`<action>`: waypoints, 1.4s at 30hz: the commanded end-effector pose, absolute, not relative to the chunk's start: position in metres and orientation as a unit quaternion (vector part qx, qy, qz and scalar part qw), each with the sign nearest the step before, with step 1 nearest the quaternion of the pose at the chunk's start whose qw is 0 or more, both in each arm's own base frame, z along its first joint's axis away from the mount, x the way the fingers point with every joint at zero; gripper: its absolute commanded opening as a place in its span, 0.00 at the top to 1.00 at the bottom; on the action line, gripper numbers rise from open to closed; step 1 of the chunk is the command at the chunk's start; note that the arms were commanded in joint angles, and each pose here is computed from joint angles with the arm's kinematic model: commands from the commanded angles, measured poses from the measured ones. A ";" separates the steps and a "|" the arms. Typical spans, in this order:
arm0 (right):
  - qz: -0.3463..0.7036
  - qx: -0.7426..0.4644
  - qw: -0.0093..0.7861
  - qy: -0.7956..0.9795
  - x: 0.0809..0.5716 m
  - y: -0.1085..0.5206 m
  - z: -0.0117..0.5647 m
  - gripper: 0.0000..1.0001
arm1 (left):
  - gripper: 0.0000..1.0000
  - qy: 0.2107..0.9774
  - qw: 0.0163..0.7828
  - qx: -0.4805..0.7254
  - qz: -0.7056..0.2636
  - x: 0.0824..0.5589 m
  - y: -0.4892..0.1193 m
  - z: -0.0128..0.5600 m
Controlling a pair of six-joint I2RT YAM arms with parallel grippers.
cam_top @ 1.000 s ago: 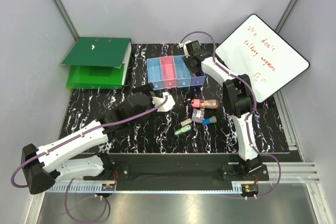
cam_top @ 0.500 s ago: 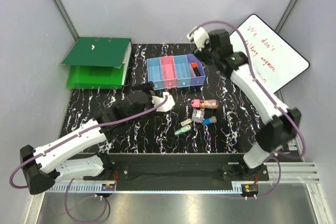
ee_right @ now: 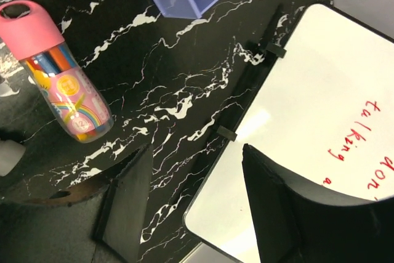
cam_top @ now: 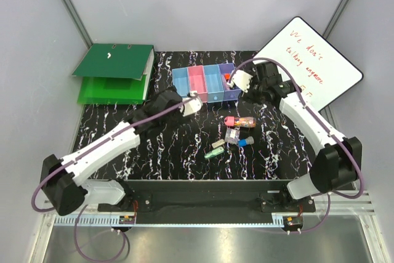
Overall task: Sort the stationery into containers
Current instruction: Move the storage box to the center of the board.
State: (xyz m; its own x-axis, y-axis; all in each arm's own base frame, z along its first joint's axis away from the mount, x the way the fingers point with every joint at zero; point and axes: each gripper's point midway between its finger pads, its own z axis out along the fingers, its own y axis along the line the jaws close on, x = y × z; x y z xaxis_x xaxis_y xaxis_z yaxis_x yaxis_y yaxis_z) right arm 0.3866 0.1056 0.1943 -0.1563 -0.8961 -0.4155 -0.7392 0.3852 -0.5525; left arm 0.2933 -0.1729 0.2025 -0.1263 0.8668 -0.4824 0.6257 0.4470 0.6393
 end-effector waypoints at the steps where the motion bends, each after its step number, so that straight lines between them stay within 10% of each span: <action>1: -0.088 -0.595 0.363 0.711 0.391 0.121 0.186 0.33 | 0.01 0.781 0.443 0.408 0.164 0.327 -0.146 0.228; 25: -0.054 -0.658 0.338 0.671 0.493 0.177 0.123 0.30 | 0.01 0.824 0.415 0.353 0.157 0.362 -0.125 0.206; 42: -0.028 -0.696 0.302 0.651 0.481 0.199 0.080 0.66 | 0.01 0.821 0.414 0.357 0.164 0.377 -0.119 0.201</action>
State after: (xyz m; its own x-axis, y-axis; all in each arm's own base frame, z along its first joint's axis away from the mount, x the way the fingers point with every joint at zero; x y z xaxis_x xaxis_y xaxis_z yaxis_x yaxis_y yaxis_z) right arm 0.4814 0.1882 0.0778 0.1062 -0.9339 -0.3414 -0.8929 0.0615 -0.4460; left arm 0.3604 -0.1109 0.1791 -0.4456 0.7436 -0.4985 0.4832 0.6686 0.5653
